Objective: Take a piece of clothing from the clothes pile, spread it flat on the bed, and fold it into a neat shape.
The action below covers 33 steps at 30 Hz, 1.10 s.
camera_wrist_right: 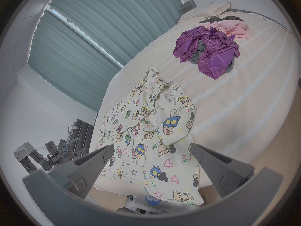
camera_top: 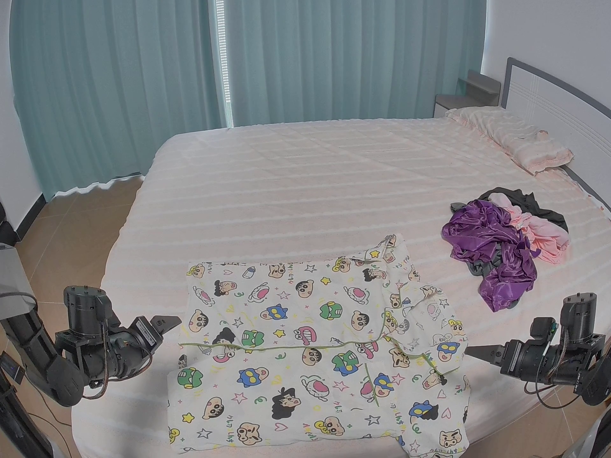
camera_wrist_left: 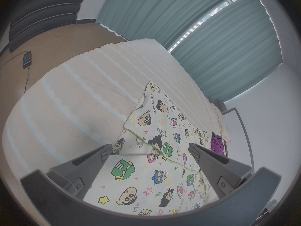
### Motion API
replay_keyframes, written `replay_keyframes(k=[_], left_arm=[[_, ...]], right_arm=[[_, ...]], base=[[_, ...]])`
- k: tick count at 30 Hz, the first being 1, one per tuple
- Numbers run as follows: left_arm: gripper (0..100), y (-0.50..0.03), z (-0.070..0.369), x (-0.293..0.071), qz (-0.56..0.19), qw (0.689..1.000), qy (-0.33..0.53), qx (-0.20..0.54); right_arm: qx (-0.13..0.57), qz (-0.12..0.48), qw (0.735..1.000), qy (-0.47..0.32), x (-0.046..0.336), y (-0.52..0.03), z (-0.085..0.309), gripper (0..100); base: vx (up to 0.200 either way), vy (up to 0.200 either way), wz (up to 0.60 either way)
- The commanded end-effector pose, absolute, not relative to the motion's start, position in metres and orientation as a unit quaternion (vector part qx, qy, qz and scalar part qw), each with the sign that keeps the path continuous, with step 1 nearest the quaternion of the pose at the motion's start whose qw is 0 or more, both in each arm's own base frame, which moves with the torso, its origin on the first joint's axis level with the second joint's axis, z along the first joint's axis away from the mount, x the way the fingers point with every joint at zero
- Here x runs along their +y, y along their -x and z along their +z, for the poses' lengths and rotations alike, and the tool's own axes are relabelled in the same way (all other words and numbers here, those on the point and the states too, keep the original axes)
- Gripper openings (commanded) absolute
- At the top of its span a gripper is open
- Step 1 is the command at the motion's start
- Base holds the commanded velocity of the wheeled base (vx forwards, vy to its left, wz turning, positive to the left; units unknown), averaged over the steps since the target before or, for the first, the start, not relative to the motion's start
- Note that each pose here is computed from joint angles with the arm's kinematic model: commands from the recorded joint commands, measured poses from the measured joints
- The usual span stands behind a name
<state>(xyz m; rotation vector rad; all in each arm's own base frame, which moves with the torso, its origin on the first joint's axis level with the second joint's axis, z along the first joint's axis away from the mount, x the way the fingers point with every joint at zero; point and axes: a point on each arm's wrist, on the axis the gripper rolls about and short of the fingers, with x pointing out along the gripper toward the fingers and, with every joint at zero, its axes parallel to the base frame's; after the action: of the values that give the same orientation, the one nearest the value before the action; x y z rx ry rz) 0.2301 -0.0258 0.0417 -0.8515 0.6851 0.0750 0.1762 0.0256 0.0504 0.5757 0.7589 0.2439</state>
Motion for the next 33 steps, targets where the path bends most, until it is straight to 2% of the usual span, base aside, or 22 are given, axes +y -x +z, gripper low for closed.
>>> replay_keyframes(k=[1, 5, 14, 31, 33], left_arm=[[100, -0.2312, 0.0433, -0.027, 0.033, 0.853, 0.409, 0.323], [100, -0.2312, 0.0434, -0.0281, 0.031, 0.853, 0.409, 0.323], [100, -0.2314, 0.0422, -0.0277, 0.034, 0.852, 0.408, 0.325], [100, -0.2317, 0.0448, -0.0295, 0.034, 0.846, 0.428, 0.317], [100, -0.2308, 0.0451, -0.0298, 0.029, 0.847, 0.427, 0.314]], right_arm=[[0.374, 0.114, 0.878, -0.277, 0.0254, -0.173, 0.0473, 100], [0.375, 0.115, 0.877, -0.276, 0.0261, -0.1725, 0.0471, 100], [0.375, 0.115, 0.878, -0.276, 0.0261, -0.1724, 0.0473, 100], [0.371, 0.12, 0.879, -0.274, 0.0277, -0.1723, 0.049, 100], [0.369, 0.122, 0.88, -0.274, 0.0278, -0.1727, 0.0496, 100]], base=[[0.0, 0.0, 0.0], [0.0, 0.0, 0.0], [0.0, -0.2, 0.0], [0.0, 0.0, 0.0], [0.2, 0.0, 0.0]])
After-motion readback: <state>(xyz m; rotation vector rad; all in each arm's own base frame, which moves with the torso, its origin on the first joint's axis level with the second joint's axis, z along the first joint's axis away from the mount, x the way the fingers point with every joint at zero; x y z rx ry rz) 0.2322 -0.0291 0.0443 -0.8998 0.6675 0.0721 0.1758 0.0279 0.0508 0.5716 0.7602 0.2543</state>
